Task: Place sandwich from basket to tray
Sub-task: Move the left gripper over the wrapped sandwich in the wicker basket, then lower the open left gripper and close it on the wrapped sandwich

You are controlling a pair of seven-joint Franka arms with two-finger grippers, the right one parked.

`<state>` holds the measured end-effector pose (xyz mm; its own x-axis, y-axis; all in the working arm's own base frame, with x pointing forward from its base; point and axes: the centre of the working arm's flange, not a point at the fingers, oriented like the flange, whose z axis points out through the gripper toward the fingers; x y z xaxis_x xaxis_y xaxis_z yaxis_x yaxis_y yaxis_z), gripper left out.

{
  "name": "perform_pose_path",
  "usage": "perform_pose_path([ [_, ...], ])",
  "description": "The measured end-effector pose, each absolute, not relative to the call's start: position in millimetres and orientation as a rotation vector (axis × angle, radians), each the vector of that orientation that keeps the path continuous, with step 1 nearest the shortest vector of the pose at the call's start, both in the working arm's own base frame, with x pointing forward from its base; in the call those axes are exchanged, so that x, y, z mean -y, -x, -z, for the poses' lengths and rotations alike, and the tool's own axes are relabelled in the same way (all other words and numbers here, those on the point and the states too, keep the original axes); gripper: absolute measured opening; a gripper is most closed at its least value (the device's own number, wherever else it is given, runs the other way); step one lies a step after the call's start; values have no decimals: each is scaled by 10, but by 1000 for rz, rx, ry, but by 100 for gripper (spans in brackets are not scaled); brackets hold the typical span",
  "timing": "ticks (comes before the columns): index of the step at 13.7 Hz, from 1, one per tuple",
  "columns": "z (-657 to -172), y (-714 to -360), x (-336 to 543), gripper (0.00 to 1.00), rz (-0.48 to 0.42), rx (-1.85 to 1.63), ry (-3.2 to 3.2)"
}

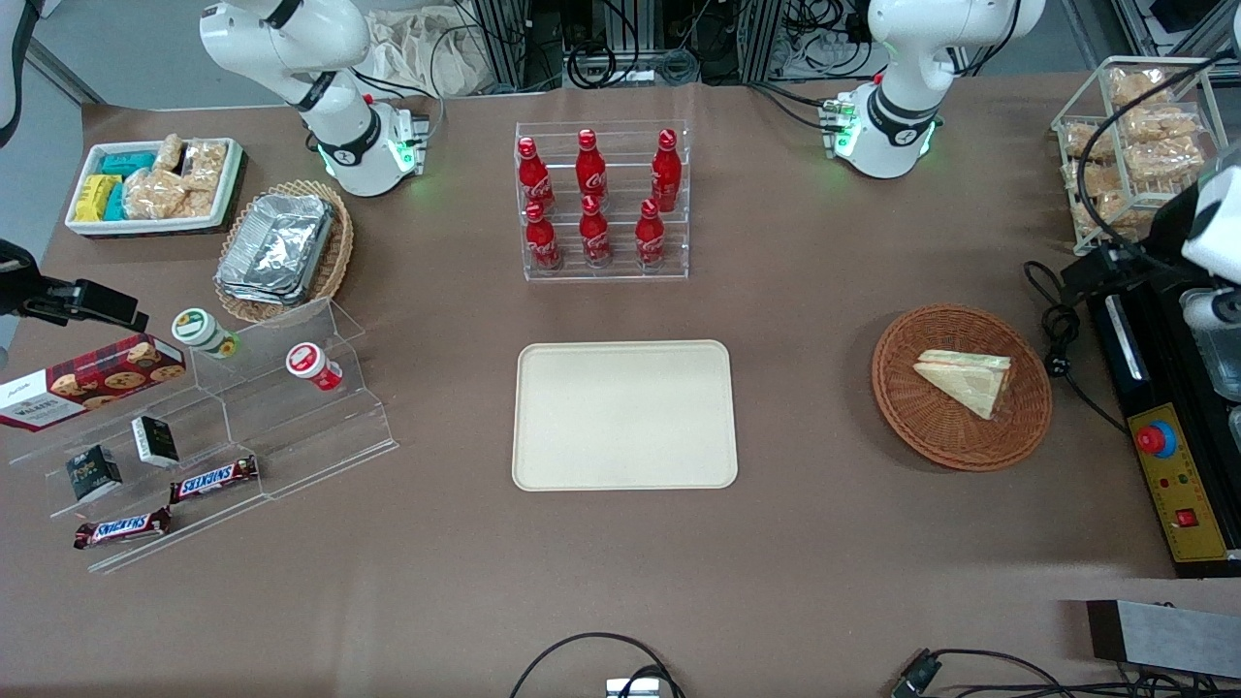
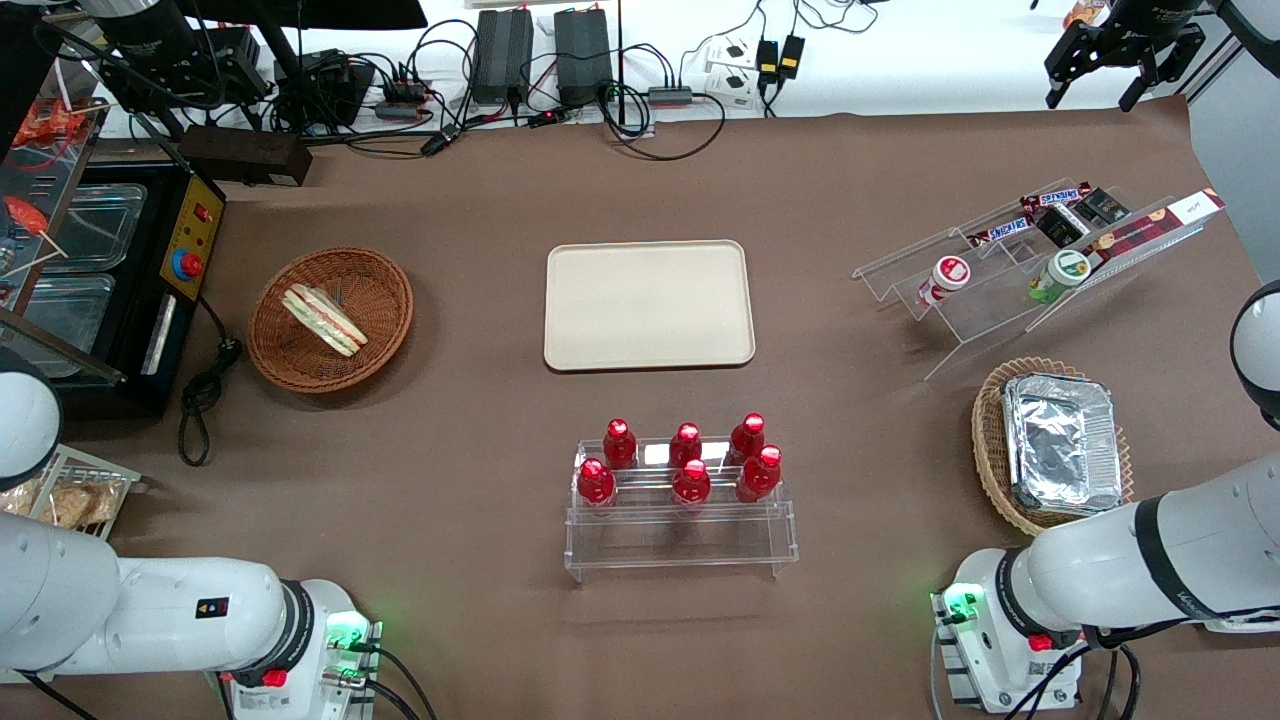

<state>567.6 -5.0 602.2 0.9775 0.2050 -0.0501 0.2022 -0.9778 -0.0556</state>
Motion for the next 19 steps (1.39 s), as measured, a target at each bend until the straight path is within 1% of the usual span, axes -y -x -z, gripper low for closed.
perform_pose_path([
  [1, -5908, -5728, 28, 100, -94, 376, 3065],
  [4, -5463, -5812, 31, 100, -69, 629, 3023],
  [8, -4973, -5787, -33, 100, -69, 785, 2986],
  [10, -4722, -5733, -81, 100, -45, 816, 2984],
  [14, -4179, -5501, -177, 100, -9, 914, 2985],
  [17, -3907, -5389, -284, 100, 4, 997, 2987],
  [19, -3795, -5341, -311, 100, -4, 1028, 2989],
])
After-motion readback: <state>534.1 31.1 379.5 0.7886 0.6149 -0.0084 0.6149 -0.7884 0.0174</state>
